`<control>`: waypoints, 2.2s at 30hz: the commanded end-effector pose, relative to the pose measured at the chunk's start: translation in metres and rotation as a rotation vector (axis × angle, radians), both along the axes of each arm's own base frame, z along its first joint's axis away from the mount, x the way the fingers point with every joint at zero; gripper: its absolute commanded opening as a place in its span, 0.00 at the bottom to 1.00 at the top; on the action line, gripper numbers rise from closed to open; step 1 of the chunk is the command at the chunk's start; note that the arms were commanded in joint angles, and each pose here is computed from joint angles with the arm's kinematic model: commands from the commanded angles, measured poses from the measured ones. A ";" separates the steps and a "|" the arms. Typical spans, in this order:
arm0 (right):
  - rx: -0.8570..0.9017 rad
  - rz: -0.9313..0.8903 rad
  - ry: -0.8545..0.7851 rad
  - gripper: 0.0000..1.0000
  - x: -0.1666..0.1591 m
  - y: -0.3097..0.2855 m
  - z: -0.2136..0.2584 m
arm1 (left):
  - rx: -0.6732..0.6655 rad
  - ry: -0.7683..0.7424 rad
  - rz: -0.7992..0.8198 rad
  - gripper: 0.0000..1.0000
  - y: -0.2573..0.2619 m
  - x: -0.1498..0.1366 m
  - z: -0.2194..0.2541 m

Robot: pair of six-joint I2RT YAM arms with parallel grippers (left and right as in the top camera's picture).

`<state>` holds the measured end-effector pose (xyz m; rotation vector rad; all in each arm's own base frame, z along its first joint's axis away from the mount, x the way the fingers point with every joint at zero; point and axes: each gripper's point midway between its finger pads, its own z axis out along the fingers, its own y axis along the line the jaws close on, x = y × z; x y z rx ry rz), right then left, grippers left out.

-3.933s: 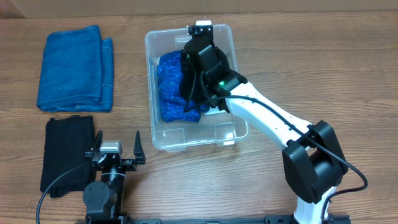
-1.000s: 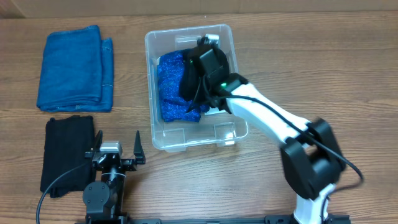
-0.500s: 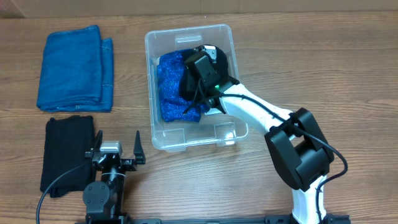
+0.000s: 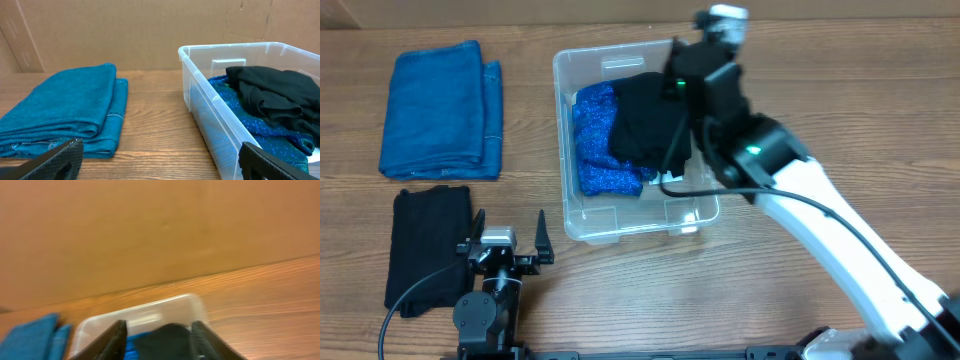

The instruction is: Pack container

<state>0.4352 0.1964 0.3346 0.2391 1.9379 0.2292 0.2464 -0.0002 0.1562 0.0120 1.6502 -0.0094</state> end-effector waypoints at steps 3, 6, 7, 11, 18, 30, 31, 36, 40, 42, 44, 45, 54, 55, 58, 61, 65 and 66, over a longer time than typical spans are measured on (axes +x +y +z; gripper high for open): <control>-0.110 -0.231 0.060 0.63 -0.011 -0.088 0.003 | 0.019 -0.004 0.004 1.00 0.001 0.000 0.000; -0.142 -0.308 0.128 0.76 -0.018 -0.126 -0.007 | 0.019 -0.004 0.004 1.00 0.001 0.000 0.000; -0.134 -0.346 0.153 0.80 -0.021 -0.140 -0.011 | 0.019 -0.004 0.004 1.00 0.001 0.000 0.000; -0.111 -0.501 0.273 0.86 -0.040 -0.199 -0.031 | 0.019 -0.004 0.004 1.00 0.001 0.000 0.000; -0.011 -0.676 0.522 0.93 -0.084 -0.296 -0.071 | 0.019 -0.004 0.005 1.00 0.001 0.000 0.000; 0.314 -0.867 0.557 1.00 -0.116 -0.389 -0.104 | 0.019 -0.004 0.004 1.00 0.001 0.000 0.000; 0.330 -0.884 0.559 1.00 -0.119 -0.393 -0.107 | 0.019 -0.004 0.004 1.00 0.001 0.000 0.000; 0.343 -0.922 0.577 1.00 -0.126 -0.404 -0.117 | 0.019 -0.004 0.004 1.00 0.001 0.000 0.000; 0.343 -0.923 0.580 1.00 -0.126 -0.404 -0.118 | 0.019 -0.004 0.005 1.00 0.001 0.000 0.000; 0.344 -0.923 0.579 1.00 -0.126 -0.404 -0.118 | 0.019 -0.004 0.004 1.00 0.001 0.000 0.000; 0.344 -0.923 0.577 1.00 -0.126 -0.405 -0.117 | 0.019 -0.004 0.004 1.00 0.001 0.000 0.000; 0.344 -0.923 0.577 1.00 -0.126 -0.405 -0.117 | 0.019 -0.004 0.005 1.00 0.001 0.000 0.000; 0.344 -0.923 0.576 1.00 -0.125 -0.405 -0.117 | 0.019 -0.004 0.004 1.00 0.001 0.000 0.000; 0.344 -0.923 0.576 1.00 -0.125 -0.405 -0.117 | 0.019 -0.004 0.004 1.00 0.001 0.000 0.000; 0.344 -0.923 0.575 1.00 -0.125 -0.405 -0.117 | 0.019 -0.004 0.004 1.00 0.001 0.000 0.000; 0.344 -0.923 0.576 1.00 -0.125 -0.405 -0.117 | 0.019 -0.004 0.004 1.00 0.001 0.000 0.000; 0.344 -0.923 0.576 1.00 -0.125 -0.405 -0.117 | 0.019 -0.004 0.005 1.00 0.002 0.000 0.000; 0.344 -0.923 0.576 1.00 -0.125 -0.405 -0.117 | 0.019 -0.004 0.005 1.00 0.002 0.000 0.000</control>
